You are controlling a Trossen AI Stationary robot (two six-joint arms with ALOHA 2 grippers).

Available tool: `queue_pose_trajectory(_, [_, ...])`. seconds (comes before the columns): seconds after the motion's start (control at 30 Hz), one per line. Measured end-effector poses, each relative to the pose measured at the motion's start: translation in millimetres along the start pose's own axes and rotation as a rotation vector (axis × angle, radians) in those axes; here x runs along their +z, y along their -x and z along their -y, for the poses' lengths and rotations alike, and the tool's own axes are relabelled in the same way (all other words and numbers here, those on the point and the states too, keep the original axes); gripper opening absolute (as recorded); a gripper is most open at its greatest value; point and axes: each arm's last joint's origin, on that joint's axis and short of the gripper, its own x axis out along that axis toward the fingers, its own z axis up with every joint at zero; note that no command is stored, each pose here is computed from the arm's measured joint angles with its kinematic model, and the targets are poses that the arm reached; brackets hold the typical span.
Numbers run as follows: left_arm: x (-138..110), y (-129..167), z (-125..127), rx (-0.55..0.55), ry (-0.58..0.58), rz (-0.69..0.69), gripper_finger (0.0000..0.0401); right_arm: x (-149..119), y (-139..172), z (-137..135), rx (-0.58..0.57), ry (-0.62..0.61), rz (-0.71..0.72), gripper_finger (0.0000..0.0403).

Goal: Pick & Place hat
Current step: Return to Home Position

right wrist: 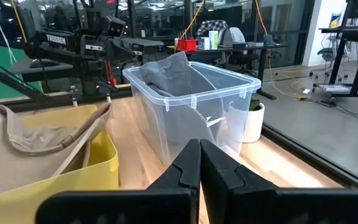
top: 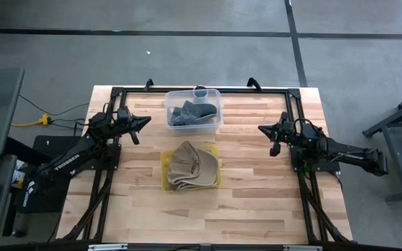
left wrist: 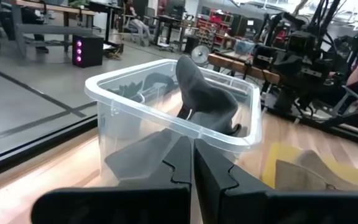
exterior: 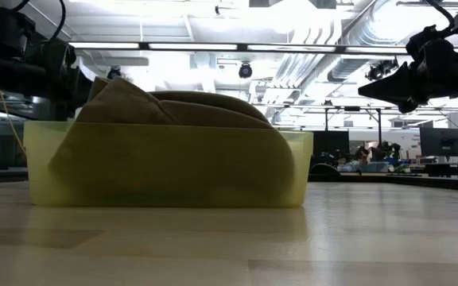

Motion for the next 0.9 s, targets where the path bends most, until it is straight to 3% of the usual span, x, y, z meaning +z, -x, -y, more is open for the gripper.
queue_pose_trajectory(0.9, [1.5, 0.3, 0.0, 0.014, -0.003, 0.002, 0.0000, -0.1, 0.0, -0.1, 0.003, 0.000, 0.000, 0.0000])
